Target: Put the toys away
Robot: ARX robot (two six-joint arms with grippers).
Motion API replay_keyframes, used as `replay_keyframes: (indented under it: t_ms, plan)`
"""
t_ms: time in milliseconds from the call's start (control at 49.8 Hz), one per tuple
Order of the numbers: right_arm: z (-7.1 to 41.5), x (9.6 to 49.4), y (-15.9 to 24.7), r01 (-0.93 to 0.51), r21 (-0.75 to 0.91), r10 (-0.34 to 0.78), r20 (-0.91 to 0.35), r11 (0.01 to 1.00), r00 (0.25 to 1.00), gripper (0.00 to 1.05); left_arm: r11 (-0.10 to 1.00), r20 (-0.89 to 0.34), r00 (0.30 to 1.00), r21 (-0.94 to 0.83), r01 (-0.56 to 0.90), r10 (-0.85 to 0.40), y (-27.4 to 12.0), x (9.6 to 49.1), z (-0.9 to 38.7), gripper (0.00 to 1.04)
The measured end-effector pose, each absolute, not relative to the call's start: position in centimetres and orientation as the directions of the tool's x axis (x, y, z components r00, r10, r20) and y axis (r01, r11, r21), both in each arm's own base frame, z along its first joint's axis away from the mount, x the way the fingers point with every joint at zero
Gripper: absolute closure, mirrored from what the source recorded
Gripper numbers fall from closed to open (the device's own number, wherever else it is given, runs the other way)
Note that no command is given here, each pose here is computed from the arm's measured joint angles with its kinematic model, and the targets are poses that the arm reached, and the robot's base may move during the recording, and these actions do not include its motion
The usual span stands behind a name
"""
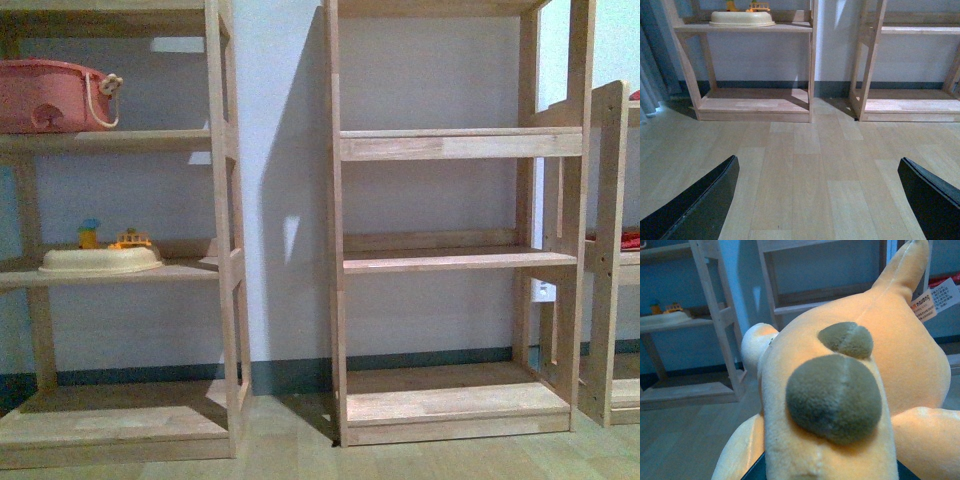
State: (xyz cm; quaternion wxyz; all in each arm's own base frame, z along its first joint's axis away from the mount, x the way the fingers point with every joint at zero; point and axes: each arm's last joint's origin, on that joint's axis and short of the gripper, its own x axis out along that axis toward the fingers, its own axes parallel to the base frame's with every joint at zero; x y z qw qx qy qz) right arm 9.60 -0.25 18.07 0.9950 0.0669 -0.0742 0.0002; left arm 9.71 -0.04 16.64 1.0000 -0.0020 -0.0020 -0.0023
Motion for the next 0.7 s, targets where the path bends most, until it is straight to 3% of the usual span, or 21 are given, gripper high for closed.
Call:
replay_keyframes:
  t_ms: [703]
  plan:
    - [18.07, 9.6, -0.25, -0.009, 0.133, -0.011, 0.148, 0.991, 0.989, 0.85, 1.0, 0.004, 1.0, -0.004, 0.004, -0.004, -0.04, 9.71, 16.64, 0.06]
